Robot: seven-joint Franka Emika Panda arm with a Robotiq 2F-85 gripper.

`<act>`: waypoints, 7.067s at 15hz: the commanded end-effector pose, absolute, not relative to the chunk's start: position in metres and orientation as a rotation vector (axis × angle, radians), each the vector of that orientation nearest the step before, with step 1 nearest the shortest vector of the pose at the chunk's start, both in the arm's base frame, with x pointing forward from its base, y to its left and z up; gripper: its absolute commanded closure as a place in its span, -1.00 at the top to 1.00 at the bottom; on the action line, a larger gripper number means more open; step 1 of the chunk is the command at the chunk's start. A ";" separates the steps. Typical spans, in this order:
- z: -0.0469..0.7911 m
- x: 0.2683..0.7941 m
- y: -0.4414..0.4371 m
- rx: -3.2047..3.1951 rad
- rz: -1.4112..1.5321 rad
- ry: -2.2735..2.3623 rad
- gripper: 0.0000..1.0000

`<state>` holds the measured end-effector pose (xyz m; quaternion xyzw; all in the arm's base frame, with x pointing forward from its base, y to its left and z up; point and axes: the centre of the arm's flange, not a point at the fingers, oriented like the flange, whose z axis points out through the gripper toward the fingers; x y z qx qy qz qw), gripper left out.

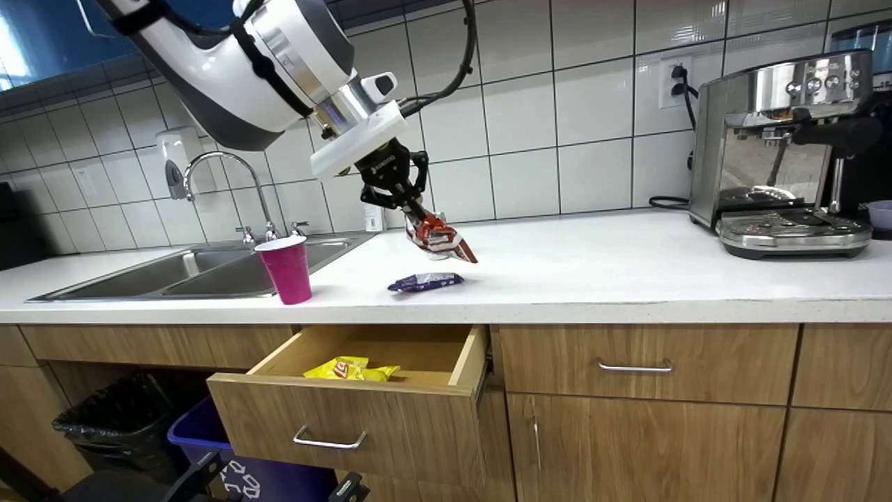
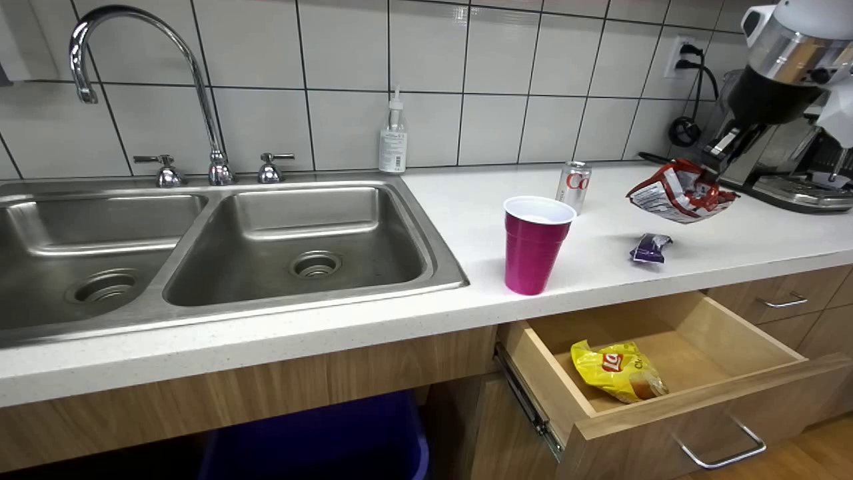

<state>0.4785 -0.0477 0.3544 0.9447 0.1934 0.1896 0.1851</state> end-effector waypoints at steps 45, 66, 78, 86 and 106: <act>0.280 0.385 -0.026 2.838 0.074 0.559 -1.00; 0.219 0.439 -0.038 2.788 -0.050 0.544 -1.00; 0.215 0.450 -0.032 2.779 -0.056 0.563 0.57; 0.227 0.438 -0.030 2.880 -0.078 0.513 1.00; 0.270 0.400 -0.006 3.177 -0.400 0.349 1.00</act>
